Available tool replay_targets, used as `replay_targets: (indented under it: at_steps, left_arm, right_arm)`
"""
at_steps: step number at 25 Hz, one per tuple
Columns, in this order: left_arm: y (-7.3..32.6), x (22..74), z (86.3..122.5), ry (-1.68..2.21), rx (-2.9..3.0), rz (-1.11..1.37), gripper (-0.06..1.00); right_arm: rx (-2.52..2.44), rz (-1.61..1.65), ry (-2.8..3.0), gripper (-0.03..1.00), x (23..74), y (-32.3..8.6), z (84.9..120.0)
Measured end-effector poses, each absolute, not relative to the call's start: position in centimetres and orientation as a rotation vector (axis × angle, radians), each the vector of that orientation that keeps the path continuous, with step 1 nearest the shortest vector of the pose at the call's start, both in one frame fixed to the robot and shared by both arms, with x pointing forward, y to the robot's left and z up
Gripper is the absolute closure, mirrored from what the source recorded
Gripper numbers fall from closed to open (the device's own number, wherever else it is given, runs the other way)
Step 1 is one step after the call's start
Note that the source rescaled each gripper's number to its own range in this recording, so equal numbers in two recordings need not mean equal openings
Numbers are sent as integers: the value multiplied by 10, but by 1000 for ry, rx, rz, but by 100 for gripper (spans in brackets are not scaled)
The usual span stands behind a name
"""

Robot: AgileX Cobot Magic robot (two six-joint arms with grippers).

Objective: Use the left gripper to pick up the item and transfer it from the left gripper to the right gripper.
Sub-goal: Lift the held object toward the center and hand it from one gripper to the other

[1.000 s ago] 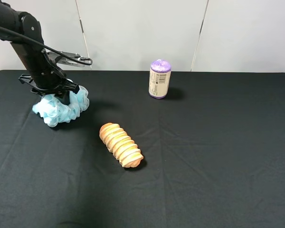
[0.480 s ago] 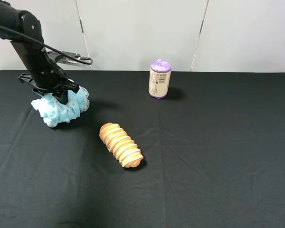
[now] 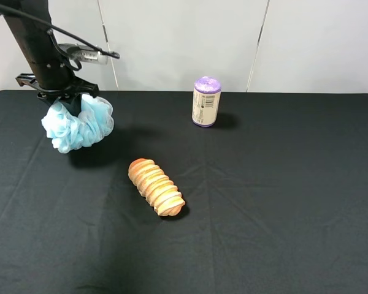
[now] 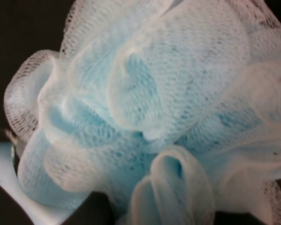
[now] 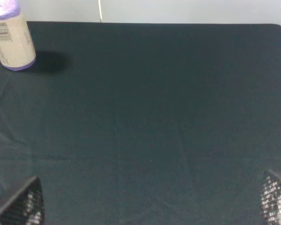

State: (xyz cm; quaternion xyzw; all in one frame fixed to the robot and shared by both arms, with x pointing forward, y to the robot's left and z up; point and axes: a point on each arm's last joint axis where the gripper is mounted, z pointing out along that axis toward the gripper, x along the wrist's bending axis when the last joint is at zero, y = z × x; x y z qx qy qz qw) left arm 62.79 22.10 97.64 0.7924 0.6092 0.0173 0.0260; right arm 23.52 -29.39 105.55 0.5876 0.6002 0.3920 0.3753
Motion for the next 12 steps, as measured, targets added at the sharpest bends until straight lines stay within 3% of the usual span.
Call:
replay_targets:
  at_steps: [12]
  left_arm:
    - [222, 605, 1044, 1815, 2326, 149, 81]
  right_arm:
    - [1504, 1004, 1536, -3, 235, -294, 1056]
